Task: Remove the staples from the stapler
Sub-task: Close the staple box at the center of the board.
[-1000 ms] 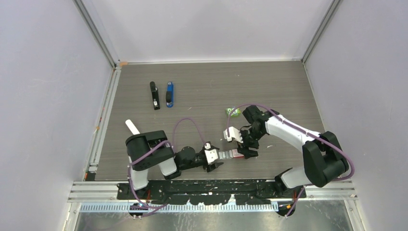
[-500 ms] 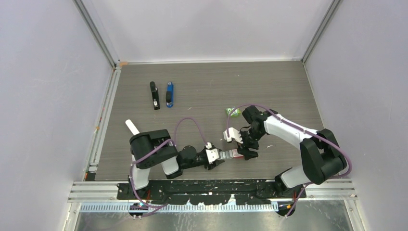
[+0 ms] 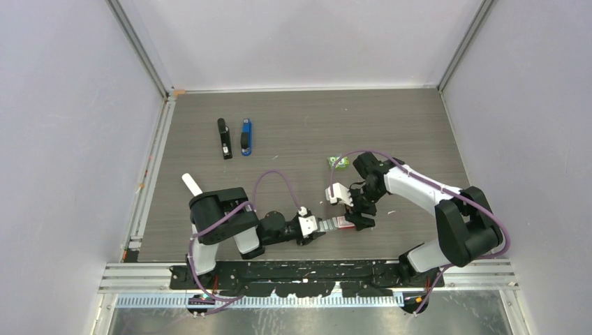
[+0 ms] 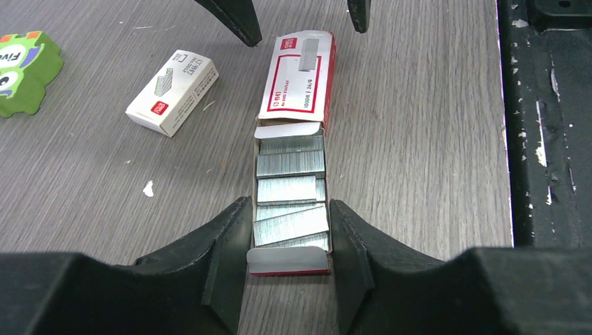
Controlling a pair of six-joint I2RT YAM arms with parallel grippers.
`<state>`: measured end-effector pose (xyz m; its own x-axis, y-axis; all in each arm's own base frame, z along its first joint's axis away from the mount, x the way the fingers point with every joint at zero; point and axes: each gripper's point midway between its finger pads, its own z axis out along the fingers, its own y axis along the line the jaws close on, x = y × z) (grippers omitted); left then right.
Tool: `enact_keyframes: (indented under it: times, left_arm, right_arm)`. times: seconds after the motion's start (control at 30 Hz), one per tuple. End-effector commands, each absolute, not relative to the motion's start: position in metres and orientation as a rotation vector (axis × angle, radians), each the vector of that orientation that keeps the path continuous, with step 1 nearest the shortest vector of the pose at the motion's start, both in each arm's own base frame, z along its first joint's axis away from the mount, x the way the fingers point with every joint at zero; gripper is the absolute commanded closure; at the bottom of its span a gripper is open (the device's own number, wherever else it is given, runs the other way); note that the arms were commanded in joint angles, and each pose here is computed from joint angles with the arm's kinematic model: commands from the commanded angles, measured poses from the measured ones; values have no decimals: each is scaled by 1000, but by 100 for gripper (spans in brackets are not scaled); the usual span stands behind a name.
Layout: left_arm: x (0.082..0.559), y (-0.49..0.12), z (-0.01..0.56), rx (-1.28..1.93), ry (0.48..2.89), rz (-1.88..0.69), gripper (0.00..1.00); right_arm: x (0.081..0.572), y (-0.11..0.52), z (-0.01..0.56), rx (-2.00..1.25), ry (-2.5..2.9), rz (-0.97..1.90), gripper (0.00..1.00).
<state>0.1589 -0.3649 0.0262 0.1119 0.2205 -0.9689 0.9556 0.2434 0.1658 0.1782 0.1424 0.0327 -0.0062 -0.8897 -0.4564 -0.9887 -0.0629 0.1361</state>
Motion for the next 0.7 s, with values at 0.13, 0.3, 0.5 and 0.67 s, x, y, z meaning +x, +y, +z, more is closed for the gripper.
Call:
enact_keyframes:
  times: [0.13, 0.3, 0.5, 0.67]
  left_arm:
    - [165, -361, 19, 1206, 1395, -781, 40]
    - [167, -362, 18, 1202, 1400, -787, 39]
    - [166, -365, 13, 1210, 1412, -823, 45]
    - [165, -364, 11, 1215, 1418, -834, 54]
  right_arm:
    - [179, 145, 35, -2021, 1972, 668, 28]
    - [178, 145, 36, -2019, 1969, 672, 27]
    - [177, 146, 36, -2024, 1965, 684, 28]
    - [177, 146, 36, -2027, 1959, 687, 28]
